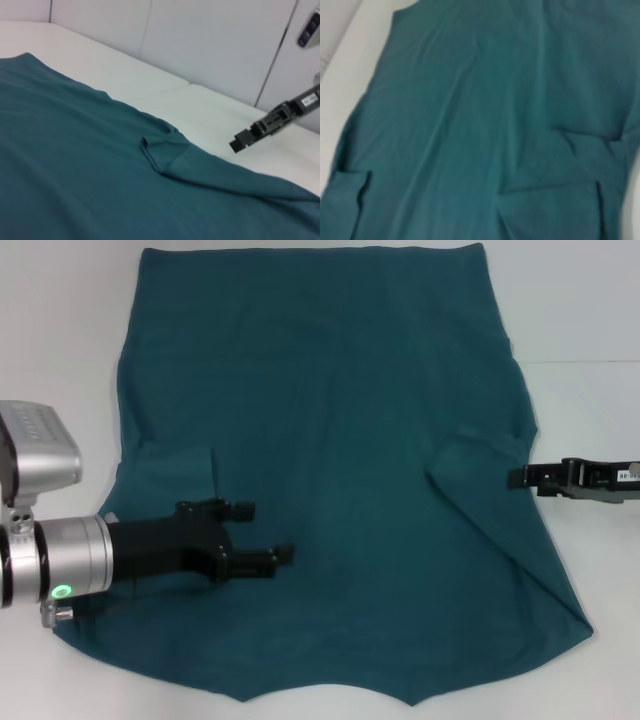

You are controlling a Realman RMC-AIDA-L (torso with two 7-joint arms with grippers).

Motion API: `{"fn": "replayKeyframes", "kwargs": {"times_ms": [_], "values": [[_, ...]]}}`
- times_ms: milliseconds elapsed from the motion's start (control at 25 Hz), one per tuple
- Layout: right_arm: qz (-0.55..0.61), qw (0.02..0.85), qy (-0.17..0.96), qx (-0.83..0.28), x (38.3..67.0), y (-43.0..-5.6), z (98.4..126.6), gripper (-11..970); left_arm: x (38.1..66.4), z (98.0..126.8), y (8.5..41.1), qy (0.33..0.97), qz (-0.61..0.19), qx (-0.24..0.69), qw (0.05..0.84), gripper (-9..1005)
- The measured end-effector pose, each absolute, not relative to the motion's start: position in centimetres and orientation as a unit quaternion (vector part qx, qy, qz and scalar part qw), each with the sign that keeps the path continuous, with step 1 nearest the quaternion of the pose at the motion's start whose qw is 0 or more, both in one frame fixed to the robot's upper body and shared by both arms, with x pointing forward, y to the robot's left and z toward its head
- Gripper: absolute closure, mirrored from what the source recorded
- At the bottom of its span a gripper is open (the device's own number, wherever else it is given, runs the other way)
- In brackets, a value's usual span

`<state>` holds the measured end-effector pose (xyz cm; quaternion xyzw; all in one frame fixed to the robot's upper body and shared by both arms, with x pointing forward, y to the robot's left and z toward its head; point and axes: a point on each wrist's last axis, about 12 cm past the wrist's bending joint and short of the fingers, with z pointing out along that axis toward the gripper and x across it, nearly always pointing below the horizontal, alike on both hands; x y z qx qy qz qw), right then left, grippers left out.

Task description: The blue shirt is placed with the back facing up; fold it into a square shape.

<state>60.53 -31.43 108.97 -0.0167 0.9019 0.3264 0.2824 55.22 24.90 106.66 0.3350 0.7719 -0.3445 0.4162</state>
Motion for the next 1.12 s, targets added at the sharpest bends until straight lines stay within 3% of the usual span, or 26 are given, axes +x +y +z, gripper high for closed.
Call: {"fn": "replayKeyframes", "kwargs": {"times_ms": [760,1000,1120], "values": [[0.404,0.407,0.806,-0.142,57.7,-28.9,108.4,153,53.2,107.9,29.4,0.794,-0.403,0.222,0.397,113],[0.408,0.399,0.804,-0.169,57.4,-29.0,108.8,28,52.3,107.4,30.2,0.807,-0.408,0.181,0.386,114],[0.404,0.39,0.807,-0.182,57.3,-28.9,108.7,30,51.9,107.2,30.9,0.814,-0.404,0.162,0.383,115]]}}
